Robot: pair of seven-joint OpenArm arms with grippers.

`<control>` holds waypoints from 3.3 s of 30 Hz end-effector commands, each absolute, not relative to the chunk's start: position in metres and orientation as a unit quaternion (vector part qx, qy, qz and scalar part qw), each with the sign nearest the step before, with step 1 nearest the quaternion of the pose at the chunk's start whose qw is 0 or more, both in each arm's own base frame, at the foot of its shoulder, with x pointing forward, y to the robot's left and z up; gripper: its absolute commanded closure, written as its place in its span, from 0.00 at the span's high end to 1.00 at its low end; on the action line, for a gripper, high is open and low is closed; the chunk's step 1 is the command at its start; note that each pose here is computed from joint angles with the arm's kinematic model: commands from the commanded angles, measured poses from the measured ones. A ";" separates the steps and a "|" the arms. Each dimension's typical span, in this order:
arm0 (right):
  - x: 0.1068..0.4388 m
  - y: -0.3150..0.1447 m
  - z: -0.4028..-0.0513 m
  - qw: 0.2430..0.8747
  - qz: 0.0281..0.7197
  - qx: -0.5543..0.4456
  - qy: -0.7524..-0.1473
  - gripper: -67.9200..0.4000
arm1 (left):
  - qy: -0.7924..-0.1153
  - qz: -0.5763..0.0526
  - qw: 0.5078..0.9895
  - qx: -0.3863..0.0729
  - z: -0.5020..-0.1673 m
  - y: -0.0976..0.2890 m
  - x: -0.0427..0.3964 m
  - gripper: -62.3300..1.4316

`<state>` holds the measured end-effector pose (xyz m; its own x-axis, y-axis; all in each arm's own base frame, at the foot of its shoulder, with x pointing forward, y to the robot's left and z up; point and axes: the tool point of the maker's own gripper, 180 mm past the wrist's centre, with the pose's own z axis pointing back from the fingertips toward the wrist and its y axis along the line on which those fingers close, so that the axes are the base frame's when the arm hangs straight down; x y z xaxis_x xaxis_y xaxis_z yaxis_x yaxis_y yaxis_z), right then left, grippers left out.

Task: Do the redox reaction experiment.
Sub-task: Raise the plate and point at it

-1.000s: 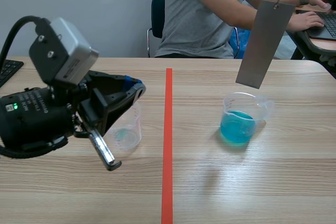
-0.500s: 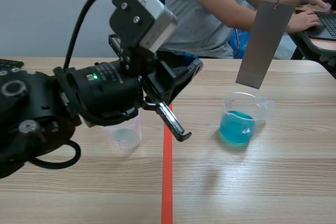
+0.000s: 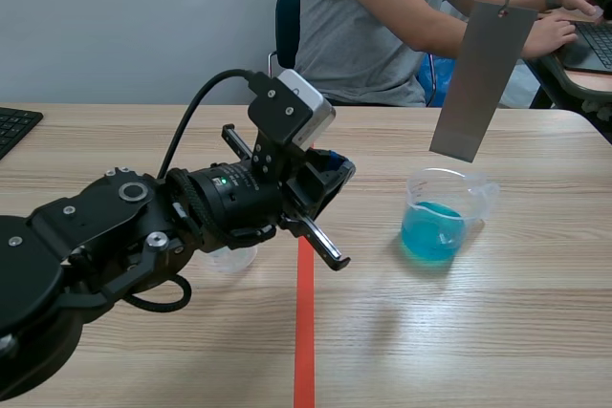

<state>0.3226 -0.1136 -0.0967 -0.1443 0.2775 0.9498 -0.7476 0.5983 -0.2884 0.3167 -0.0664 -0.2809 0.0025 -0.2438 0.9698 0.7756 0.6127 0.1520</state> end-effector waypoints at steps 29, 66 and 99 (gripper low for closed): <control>0.322 -0.114 -0.081 0.609 0.414 0.181 -0.652 0.02 | -0.635 -0.374 0.629 -0.246 -0.242 -0.108 0.341 0.07; 0.322 -0.114 -0.081 0.609 0.414 0.181 -0.652 0.02 | -0.623 -0.405 0.592 -0.312 -0.231 -0.134 0.323 0.07; 0.322 -0.114 -0.081 0.609 0.414 0.181 -0.652 0.02 | -0.612 -0.418 0.606 -0.290 -0.245 -0.119 0.327 0.07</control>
<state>0.3226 -0.1136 -0.0967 -0.1441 0.2778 0.9498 -0.7476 0.5983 -0.2884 0.3243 -0.1195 -0.2591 -0.0632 -0.1787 0.9819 0.8647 0.4815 0.1432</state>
